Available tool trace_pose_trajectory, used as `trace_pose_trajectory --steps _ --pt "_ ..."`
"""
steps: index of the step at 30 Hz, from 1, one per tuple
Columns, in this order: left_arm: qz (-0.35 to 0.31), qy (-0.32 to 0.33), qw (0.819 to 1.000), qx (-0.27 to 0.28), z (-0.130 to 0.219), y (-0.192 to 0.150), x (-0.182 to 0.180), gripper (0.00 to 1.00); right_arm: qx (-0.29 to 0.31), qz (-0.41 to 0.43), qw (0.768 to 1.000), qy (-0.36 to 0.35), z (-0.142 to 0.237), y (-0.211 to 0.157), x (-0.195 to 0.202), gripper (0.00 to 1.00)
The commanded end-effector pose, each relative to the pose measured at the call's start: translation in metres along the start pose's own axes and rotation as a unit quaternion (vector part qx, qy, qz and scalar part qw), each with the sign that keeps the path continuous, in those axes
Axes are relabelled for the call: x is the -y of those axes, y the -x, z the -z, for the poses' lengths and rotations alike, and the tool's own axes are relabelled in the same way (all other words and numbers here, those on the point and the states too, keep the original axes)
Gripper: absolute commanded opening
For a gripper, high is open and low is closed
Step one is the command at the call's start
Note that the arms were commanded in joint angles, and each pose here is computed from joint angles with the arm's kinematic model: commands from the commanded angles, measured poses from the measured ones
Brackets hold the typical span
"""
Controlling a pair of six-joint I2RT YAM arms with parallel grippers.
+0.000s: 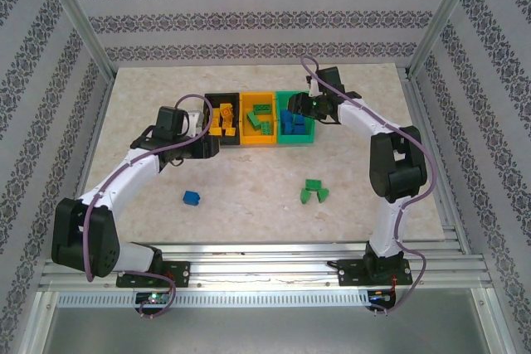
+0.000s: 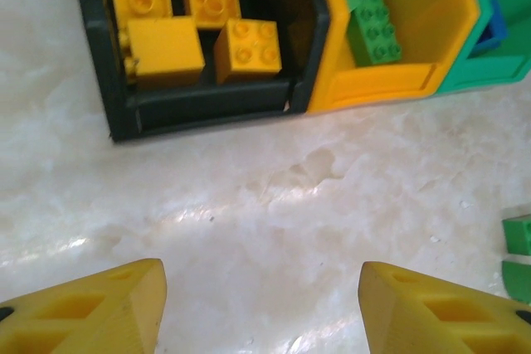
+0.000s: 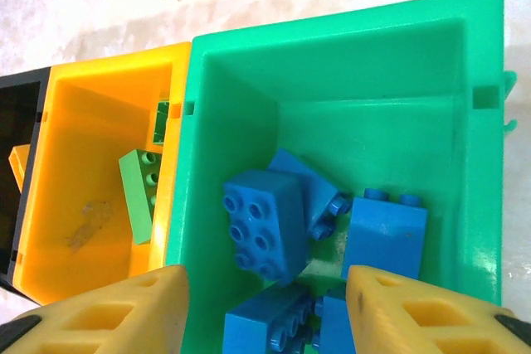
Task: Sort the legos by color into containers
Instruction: Place the lego in the container, then pick up the lego from the bottom-left of the table.
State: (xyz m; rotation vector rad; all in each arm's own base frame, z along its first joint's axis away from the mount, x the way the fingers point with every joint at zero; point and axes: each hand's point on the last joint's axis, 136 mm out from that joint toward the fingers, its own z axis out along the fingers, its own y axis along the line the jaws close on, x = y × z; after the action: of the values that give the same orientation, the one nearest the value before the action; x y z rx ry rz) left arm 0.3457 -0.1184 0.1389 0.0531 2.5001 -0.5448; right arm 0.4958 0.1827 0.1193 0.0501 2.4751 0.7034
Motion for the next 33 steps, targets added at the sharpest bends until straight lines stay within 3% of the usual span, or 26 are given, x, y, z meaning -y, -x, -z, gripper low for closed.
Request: trace_pose_trajectory --steps 1,10,20,33 --pt "0.011 0.035 0.998 -0.050 0.008 -0.024 -0.009 0.63 -0.003 0.023 1.000 -0.003 0.011 -0.004 -0.005 0.53" --pt "0.054 0.073 0.991 -0.099 0.024 -0.052 -0.019 0.63 0.004 0.058 0.998 -0.007 0.045 -0.036 -0.009 0.52" --pt "0.097 0.137 0.974 -0.151 0.043 -0.093 -0.040 0.63 0.019 0.118 0.990 -0.071 0.068 -0.097 0.005 0.52" --pt "0.123 0.131 0.957 -0.230 0.014 -0.141 -0.050 0.64 0.043 0.126 0.988 -0.073 0.064 -0.109 0.005 0.52"
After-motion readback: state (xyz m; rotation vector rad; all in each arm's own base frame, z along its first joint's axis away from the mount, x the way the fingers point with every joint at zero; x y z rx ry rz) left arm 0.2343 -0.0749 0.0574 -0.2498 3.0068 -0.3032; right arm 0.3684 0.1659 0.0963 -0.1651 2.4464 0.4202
